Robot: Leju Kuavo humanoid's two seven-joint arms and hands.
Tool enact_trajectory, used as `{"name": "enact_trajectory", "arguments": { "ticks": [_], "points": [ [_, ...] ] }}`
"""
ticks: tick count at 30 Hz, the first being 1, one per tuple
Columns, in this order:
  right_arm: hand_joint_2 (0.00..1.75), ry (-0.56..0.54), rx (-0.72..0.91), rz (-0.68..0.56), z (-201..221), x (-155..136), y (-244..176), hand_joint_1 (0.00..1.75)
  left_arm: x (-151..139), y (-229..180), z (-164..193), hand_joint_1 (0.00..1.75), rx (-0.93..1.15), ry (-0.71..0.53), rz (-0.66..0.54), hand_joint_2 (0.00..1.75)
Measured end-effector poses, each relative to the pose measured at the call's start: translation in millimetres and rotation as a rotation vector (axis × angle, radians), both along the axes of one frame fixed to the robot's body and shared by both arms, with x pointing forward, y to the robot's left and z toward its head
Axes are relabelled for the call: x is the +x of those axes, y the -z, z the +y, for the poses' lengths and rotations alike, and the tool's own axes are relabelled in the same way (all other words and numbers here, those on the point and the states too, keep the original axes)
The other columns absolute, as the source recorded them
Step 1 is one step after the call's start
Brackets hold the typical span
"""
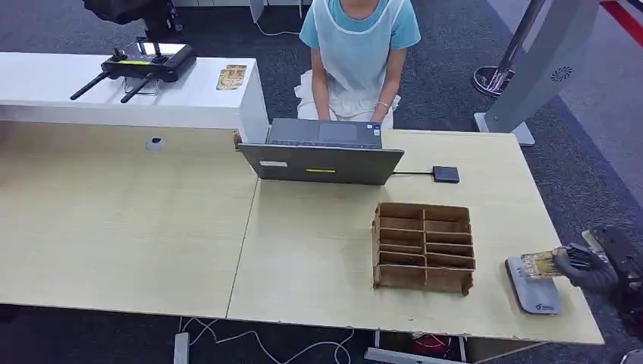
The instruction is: Pass the card to the sensor for recognition and then transmit it.
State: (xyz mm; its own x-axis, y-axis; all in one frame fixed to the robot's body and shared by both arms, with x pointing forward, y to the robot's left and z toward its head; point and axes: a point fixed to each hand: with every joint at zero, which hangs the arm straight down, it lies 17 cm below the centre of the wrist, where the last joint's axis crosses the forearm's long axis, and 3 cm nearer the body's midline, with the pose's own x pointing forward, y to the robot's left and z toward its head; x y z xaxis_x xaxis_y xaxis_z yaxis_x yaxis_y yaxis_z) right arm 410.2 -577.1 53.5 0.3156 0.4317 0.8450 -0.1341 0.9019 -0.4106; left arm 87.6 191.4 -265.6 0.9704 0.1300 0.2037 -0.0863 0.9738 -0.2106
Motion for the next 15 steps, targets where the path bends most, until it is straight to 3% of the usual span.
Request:
{"name": "enact_trajectory", "arguments": {
  "ticks": [15],
  "points": [
    [1.75,0.006,-0.032,0.067,-7,-18,24,1.75,0,0,1,0.00,0.000,0.005,0.001,0.00]
  ]
}}
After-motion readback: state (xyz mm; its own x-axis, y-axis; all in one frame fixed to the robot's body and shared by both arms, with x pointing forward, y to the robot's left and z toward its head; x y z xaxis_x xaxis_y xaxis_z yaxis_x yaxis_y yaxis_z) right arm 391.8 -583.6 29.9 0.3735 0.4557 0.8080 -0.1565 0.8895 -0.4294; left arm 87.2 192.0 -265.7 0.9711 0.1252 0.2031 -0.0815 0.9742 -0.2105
